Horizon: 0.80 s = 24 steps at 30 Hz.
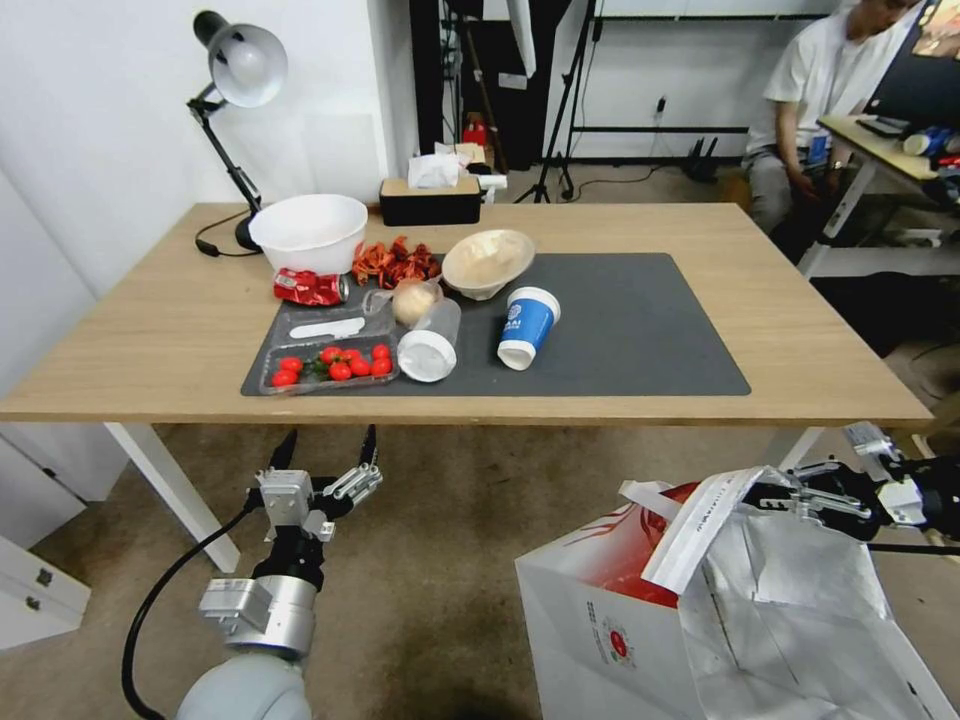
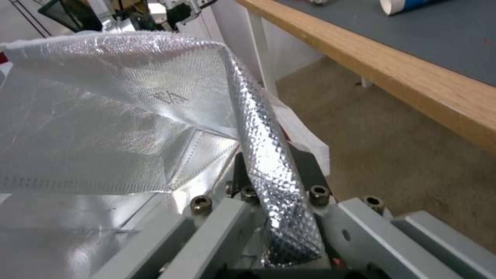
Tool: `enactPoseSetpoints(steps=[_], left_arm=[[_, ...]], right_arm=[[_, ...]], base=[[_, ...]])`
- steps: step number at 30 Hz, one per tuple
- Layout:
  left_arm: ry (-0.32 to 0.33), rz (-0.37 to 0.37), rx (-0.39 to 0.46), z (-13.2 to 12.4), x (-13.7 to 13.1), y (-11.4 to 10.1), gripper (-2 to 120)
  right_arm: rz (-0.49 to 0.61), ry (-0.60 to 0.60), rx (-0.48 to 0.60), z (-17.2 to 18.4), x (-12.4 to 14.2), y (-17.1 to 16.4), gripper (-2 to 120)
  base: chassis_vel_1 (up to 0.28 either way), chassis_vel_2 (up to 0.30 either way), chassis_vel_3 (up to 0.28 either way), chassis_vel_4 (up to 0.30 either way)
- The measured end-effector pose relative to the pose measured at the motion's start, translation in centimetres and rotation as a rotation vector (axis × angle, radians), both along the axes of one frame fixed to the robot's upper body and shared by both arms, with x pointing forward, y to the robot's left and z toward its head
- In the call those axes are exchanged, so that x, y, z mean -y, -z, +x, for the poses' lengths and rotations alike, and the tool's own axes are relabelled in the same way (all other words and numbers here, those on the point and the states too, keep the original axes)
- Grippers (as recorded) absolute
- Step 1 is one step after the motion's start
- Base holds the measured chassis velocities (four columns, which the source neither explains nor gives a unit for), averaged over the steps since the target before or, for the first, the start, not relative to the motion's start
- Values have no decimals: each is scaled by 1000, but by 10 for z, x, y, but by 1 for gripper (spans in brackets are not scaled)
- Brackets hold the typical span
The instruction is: Pick up the food delivery bag from the floor and place it on the table.
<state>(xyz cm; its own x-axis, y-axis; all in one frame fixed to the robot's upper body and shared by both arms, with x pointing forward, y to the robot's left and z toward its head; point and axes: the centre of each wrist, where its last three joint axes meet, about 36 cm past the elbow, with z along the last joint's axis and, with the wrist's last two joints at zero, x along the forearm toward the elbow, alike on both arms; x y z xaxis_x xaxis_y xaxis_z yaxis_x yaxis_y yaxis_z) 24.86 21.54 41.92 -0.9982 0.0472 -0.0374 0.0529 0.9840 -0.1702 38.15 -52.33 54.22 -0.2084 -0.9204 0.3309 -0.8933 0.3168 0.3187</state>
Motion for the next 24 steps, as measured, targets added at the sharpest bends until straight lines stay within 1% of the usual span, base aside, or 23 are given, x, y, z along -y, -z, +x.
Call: enactPoseSetpoints(steps=[13, 24], left_arm=[[-1, -10, 9, 0, -1, 0, 100], [-2, 2, 17, -2, -1, 1, 100]], right_arm=[[2, -3, 1, 1, -1, -2, 0], [27, -1, 5, 0, -2, -5, 0]], base=[[0, 0, 0, 0], [0, 0, 0, 0]])
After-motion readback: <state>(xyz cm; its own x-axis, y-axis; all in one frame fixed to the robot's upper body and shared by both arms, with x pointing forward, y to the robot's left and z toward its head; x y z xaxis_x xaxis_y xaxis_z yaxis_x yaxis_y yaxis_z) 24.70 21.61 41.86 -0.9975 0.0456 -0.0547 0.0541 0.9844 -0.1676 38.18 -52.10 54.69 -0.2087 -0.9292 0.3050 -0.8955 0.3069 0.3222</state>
